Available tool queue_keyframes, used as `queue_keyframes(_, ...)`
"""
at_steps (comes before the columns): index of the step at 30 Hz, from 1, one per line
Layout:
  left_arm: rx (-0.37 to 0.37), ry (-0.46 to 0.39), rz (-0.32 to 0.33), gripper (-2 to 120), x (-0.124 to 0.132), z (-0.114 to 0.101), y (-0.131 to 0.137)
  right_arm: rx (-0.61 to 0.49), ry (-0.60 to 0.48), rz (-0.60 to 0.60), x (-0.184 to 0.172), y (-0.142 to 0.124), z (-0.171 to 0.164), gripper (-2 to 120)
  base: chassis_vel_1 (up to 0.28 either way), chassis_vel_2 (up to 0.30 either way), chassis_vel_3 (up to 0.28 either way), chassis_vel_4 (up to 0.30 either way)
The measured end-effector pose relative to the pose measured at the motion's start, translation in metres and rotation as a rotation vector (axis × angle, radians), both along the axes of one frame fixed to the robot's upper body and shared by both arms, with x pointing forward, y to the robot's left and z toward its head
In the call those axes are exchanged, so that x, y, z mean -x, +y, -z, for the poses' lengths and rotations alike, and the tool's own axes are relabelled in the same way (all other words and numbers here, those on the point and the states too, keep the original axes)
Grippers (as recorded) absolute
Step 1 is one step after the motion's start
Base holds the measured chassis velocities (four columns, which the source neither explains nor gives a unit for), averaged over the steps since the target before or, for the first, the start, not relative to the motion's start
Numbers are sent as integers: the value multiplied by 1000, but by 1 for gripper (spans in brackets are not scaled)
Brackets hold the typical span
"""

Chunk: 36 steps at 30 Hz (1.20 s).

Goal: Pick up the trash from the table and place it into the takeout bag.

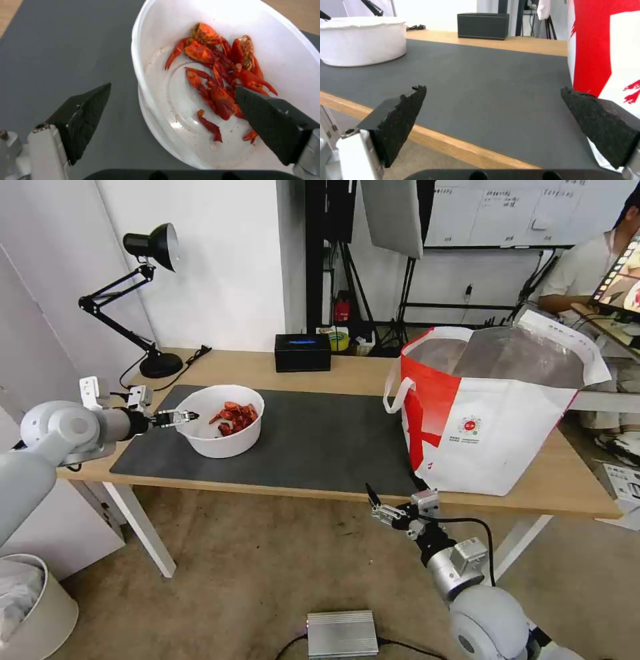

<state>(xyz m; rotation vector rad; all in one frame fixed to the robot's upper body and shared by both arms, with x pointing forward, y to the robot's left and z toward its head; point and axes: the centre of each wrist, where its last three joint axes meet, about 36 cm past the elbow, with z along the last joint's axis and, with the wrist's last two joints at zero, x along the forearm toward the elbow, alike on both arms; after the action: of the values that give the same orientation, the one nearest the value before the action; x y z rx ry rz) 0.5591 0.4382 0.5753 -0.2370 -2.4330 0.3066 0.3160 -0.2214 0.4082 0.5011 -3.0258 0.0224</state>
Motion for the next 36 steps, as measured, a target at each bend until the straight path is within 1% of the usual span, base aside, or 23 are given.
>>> queue_keyframes(7, 2, 16, -1, 100, -6, 3, -1, 0, 0, 0, 0, 0, 0, 100, 0, 0, 0, 0)
queue_keyframes(11, -1, 37, 11, 100, -9, 6, -5, 0, 0, 0, 0, 0, 0, 100, 0, 0, 0, 0)
queue_keyframes(14, -3, 46, 18, 97, -12, 7, -8, 0, 0, 0, 0, 0, 0, 100, 0, 0, 0, 0)
queue_keyframes(17, -12, 54, 24, 82, -15, 8, -12, 0, 0, 0, 0, 0, 0, 100, 0, 0, 0, 0)
queue_keyframes(18, -12, 54, 24, 82, -15, 8, -12, 0, 0, 0, 0, 0, 0, 100, 0, 0, 0, 0)
queue_keyframes(21, -21, 57, 16, 69, -17, 6, -14, 0, 0, 0, 0, 0, 0, 100, 0, 0, 0, 0)
queue_keyframes(22, -21, 57, 16, 69, -17, 6, -14, 0, 0, 0, 0, 0, 0, 100, 0, 0, 0, 0)
queue_keyframes(24, -25, 60, 13, 59, -17, 7, -14, 0, 0, 0, 0, 0, 0, 100, 0, 0, 0, 0)
queue_keyframes(25, -25, 60, 13, 59, -17, 7, -14, 0, 0, 0, 0, 0, 0, 100, 0, 0, 0, 0)
queue_keyframes(27, -30, 60, 11, 47, -16, 5, -12, 0, 0, 0, 0, 0, 0, 100, 0, 0, 0, 0)
queue_keyframes(29, -30, 60, 11, 46, -16, 5, -12, 0, 0, 0, 0, 0, 0, 100, 0, 0, 0, 0)
queue_keyframes(30, -34, 59, 10, 37, -15, 4, -11, 0, 0, 0, 0, 0, 0, 100, 0, 0, 0, 0)
queue_keyframes(32, -37, 59, 10, 28, -14, 3, -11, 0, 0, 0, 0, 0, 0, 100, 0, 0, 0, 0)
queue_keyframes(33, -37, 59, 10, 28, -14, 3, -11, 0, 0, 0, 0, 0, 0, 100, 0, 0, 0, 0)
queue_keyframes(35, -40, 64, 10, 17, -12, 5, -10, 0, 0, 0, 0, 0, 0, 100, 0, 0, 0, 0)
queue_keyframes(36, -40, 64, 10, 17, -12, 5, -10, 0, 0, 0, 0, 0, 0, 100, 0, 0, 0, 0)
